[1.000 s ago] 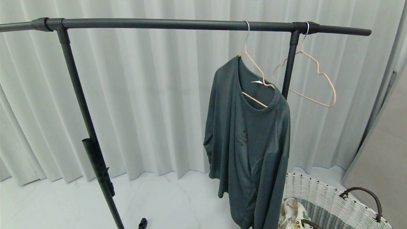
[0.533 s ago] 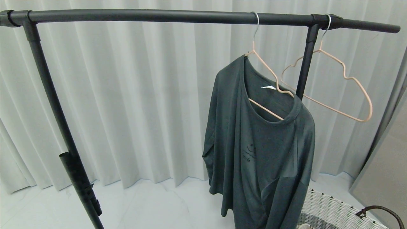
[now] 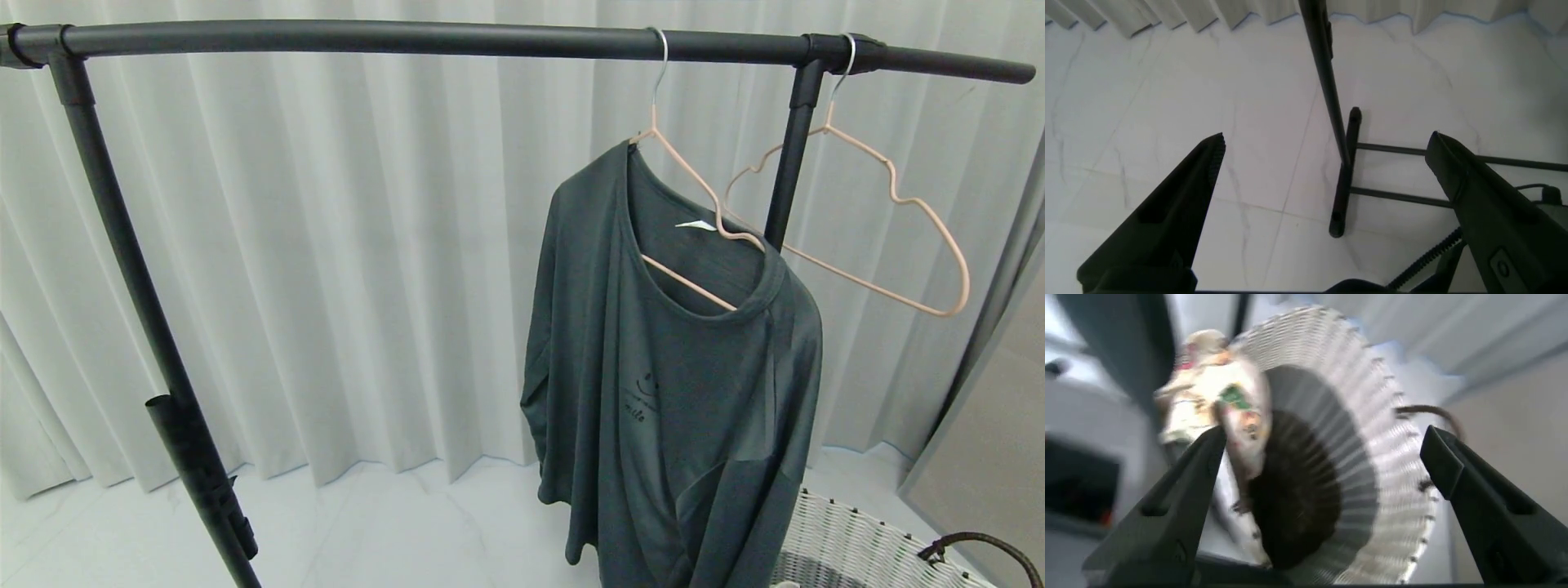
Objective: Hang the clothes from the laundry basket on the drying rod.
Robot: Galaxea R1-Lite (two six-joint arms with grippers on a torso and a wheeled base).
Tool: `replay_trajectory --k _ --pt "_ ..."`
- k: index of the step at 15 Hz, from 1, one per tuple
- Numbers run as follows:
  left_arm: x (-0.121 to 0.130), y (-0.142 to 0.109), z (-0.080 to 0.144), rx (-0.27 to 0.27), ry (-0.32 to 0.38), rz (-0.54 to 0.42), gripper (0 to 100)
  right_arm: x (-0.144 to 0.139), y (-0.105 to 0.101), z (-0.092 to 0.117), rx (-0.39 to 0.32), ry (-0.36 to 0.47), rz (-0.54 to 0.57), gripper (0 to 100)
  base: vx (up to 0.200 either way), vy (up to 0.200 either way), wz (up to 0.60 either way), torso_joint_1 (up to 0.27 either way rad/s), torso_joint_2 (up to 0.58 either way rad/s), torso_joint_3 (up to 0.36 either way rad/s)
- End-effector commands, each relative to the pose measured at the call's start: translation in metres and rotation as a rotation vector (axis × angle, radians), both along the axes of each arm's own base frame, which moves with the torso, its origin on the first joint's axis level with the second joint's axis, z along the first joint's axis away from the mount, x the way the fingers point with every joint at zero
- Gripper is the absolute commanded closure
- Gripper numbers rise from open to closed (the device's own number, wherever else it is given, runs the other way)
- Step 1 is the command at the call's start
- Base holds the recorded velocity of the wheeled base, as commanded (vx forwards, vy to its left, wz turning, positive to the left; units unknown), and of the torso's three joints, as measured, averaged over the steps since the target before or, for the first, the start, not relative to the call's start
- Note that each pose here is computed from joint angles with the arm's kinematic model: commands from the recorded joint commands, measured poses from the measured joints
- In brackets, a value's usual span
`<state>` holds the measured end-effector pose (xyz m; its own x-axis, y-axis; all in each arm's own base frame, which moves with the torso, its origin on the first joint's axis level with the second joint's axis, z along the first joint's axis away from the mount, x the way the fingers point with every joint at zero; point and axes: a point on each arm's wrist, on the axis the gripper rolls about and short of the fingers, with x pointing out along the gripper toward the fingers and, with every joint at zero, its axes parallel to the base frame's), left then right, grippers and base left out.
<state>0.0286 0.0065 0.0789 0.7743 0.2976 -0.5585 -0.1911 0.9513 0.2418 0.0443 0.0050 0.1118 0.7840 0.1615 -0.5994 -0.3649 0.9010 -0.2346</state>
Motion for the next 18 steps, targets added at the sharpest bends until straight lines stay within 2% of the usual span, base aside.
replay_trajectory --k 1,2,3,4,6,7,12,13,14,18 --pt "0.0 0.0 0.0 0.0 -0.001 0.0 0 0.04 0.01 -0.003 0.003 0.226 0.105 0 0.0 0.0 0.0 0.0 0.0 0.0" --pt "0.0 0.0 0.0 0.0 -0.002 0.0 0 0.049 0.014 -0.007 -0.003 0.263 0.134 0 0.0 0.0 0.0 0.0 0.0 0.0" --pt "-0.001 0.0 0.0 0.0 -0.008 0.0 0 0.068 0.025 -0.014 -0.009 0.307 0.187 0 0.0 0.0 0.0 0.0 0.0 0.0" --pt "-0.001 0.0 0.0 0.0 -0.008 0.0 0 0.082 0.033 -0.018 -0.007 0.322 0.206 0 0.0 0.0 0.0 0.0 0.0 0.0" --pt "-0.001 0.0 0.0 -0.001 -0.018 -0.001 0 0.108 0.05 -0.04 -0.1 0.41 0.153 0 0.0 0.0 0.0 0.0 0.0 0.0" --pt "-0.002 0.0 0.001 -0.002 -0.028 -0.002 0 0.117 0.059 -0.052 -0.095 0.444 0.129 0 0.0 0.0 0.0 0.0 0.0 0.0" --pt "-0.003 0.0 0.001 -0.011 -0.046 -0.013 0 0.169 0.082 -0.073 -0.109 0.487 0.108 0 0.0 0.0 0.0 0.0 0.0 0.0" --pt "-0.003 0.0 0.001 -0.012 -0.044 -0.014 0 0.172 0.083 -0.076 -0.124 0.491 0.097 0 0.0 0.0 0.0 0.0 0.0 0.0" --pt "-0.003 0.0 0.001 -0.012 -0.046 -0.014 0 0.175 0.083 -0.087 -0.181 0.516 0.063 0 0.0 0.0 0.0 0.0 0.0 0.0" --pt "-0.003 0.0 0.001 -0.012 -0.044 -0.014 0 0.175 0.082 -0.094 -0.202 0.544 0.054 0 0.0 0.0 0.0 0.0 0.0 0.0"
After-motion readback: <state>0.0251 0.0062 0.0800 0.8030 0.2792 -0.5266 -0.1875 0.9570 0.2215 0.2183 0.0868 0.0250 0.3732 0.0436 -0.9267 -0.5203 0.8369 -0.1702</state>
